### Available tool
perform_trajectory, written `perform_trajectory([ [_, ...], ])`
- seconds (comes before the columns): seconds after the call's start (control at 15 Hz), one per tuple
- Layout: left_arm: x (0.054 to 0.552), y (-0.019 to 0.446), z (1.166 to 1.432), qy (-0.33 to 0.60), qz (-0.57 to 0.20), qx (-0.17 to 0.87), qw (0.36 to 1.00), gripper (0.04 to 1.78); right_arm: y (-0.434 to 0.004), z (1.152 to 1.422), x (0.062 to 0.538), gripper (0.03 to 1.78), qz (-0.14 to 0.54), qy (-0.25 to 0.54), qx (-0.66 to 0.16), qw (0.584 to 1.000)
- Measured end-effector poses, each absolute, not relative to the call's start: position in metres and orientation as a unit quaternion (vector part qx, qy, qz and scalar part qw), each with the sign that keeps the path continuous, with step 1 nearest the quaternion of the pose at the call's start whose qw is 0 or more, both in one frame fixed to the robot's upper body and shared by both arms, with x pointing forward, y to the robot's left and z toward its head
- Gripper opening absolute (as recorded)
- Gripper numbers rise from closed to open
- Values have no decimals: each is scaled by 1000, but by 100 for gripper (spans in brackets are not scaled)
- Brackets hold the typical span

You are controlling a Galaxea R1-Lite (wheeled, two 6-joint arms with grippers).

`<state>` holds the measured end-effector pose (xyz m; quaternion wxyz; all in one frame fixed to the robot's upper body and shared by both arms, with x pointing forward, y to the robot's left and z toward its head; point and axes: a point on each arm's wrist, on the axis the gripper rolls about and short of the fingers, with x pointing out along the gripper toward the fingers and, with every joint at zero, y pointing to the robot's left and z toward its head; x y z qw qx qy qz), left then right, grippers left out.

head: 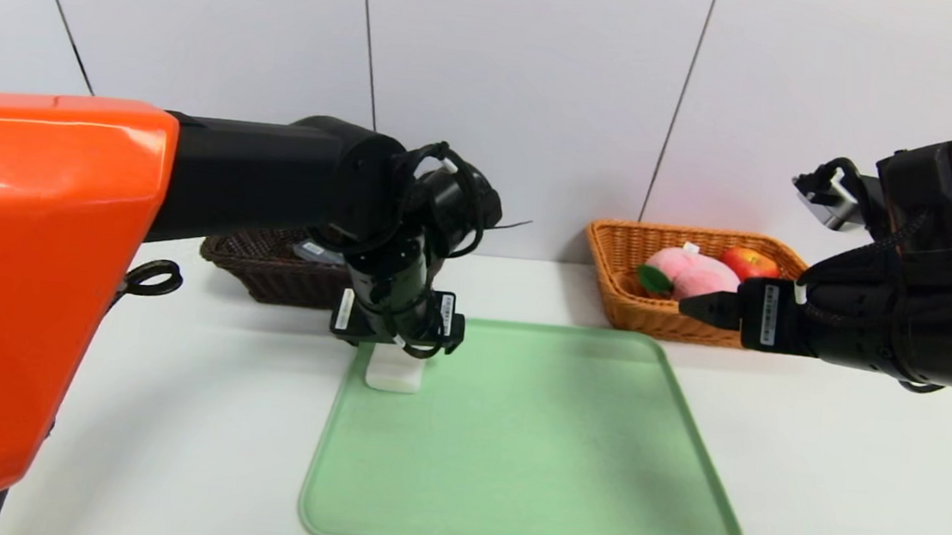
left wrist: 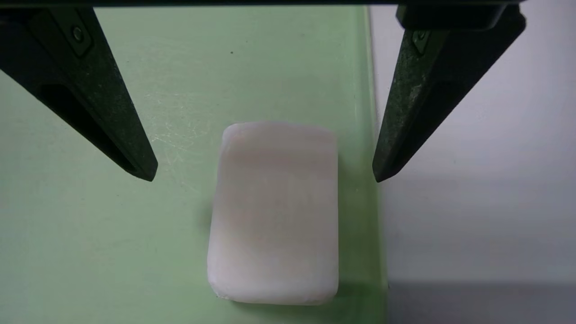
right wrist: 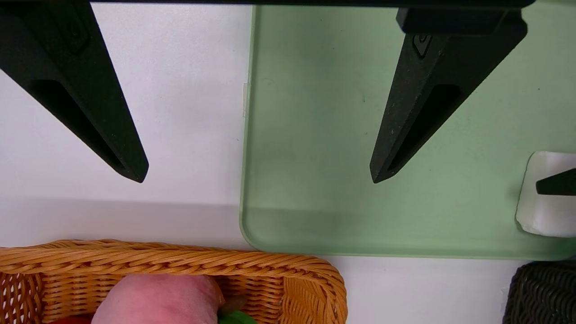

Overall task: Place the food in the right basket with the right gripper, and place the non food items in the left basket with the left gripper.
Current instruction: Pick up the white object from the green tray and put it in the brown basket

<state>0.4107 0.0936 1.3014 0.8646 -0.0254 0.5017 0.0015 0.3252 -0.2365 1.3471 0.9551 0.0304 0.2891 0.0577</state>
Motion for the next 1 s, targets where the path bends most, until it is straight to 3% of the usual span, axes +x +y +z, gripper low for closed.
perform_trajectory([
  [0.87,423,87,1275,518,16,-18,855,169,-238,1344,323,171,57,294,28,954],
  [1.0,426,87,1272,517,16,-19,856,131,-238,1344,323,171,58,294,29,954],
])
